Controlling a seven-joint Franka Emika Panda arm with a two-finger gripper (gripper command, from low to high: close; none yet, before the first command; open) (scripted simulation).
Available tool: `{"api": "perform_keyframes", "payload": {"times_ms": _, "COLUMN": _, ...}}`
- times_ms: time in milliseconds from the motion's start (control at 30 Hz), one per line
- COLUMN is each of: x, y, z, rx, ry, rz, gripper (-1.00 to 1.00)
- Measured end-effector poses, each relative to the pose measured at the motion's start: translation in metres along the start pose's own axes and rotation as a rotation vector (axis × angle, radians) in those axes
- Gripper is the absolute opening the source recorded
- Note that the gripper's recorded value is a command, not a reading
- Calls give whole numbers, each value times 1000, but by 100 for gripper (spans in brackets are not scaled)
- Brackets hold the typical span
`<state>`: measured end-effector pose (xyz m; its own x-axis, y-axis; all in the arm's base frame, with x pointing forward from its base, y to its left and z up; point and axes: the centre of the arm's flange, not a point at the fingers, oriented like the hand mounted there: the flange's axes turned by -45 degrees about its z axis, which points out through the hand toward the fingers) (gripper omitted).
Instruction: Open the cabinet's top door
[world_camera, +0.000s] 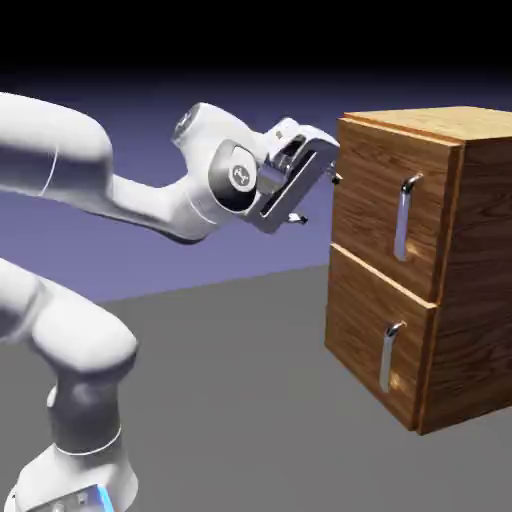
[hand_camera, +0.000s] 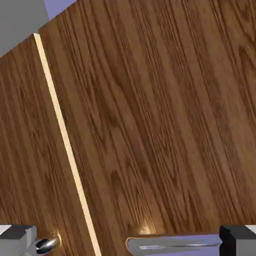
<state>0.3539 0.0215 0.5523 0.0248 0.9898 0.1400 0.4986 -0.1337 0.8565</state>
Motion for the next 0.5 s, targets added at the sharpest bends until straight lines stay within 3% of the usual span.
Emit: {"api": "perform_keyframes", "payload": {"times_ms": 500, "x": -35, "y": 6, "z": 2, "rx": -193, "ry": -56, "rz": -706, "gripper": 0}}
